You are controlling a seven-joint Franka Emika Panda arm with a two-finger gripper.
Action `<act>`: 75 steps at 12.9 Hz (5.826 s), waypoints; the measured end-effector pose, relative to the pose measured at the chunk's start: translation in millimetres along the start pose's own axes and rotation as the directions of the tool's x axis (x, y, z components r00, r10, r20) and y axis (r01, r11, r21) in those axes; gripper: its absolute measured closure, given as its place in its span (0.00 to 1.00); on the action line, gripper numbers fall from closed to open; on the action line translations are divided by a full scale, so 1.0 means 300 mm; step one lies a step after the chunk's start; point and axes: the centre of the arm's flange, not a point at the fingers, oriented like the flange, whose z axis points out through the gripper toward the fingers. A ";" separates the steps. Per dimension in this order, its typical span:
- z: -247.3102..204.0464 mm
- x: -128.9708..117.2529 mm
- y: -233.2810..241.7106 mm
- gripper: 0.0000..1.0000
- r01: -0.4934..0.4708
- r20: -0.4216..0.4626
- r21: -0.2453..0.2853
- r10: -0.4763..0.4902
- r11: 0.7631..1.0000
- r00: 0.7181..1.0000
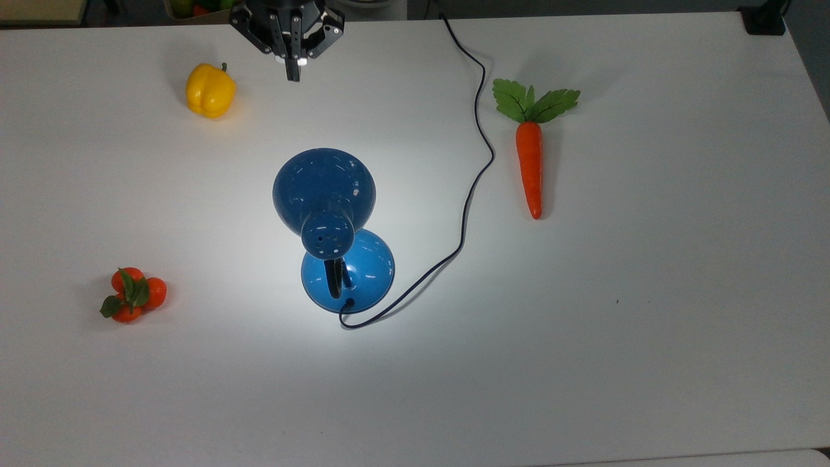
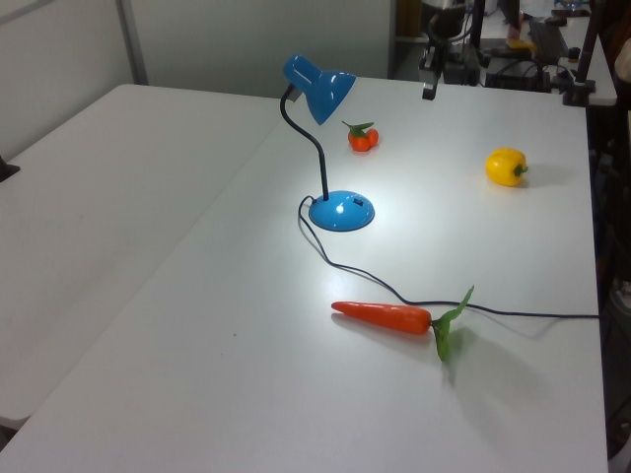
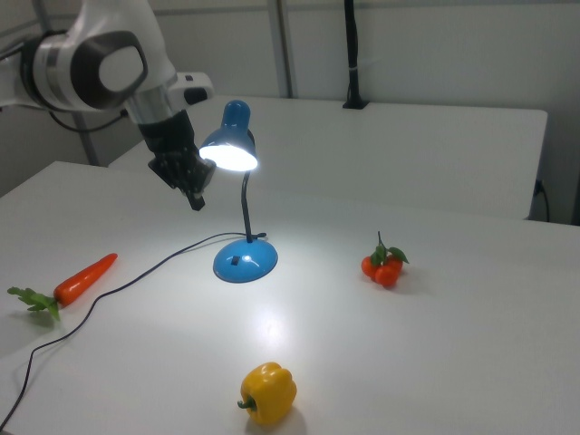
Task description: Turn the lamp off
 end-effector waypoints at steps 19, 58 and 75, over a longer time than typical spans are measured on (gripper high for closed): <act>0.690 0.146 -0.195 0.99 0.007 -0.228 0.041 0.003 0.999 0.974; -0.091 -0.050 -0.090 0.99 0.023 0.100 -0.008 -0.023 1.000 0.995; -0.171 -0.099 -0.052 0.00 0.027 0.101 -0.007 -0.026 1.000 0.995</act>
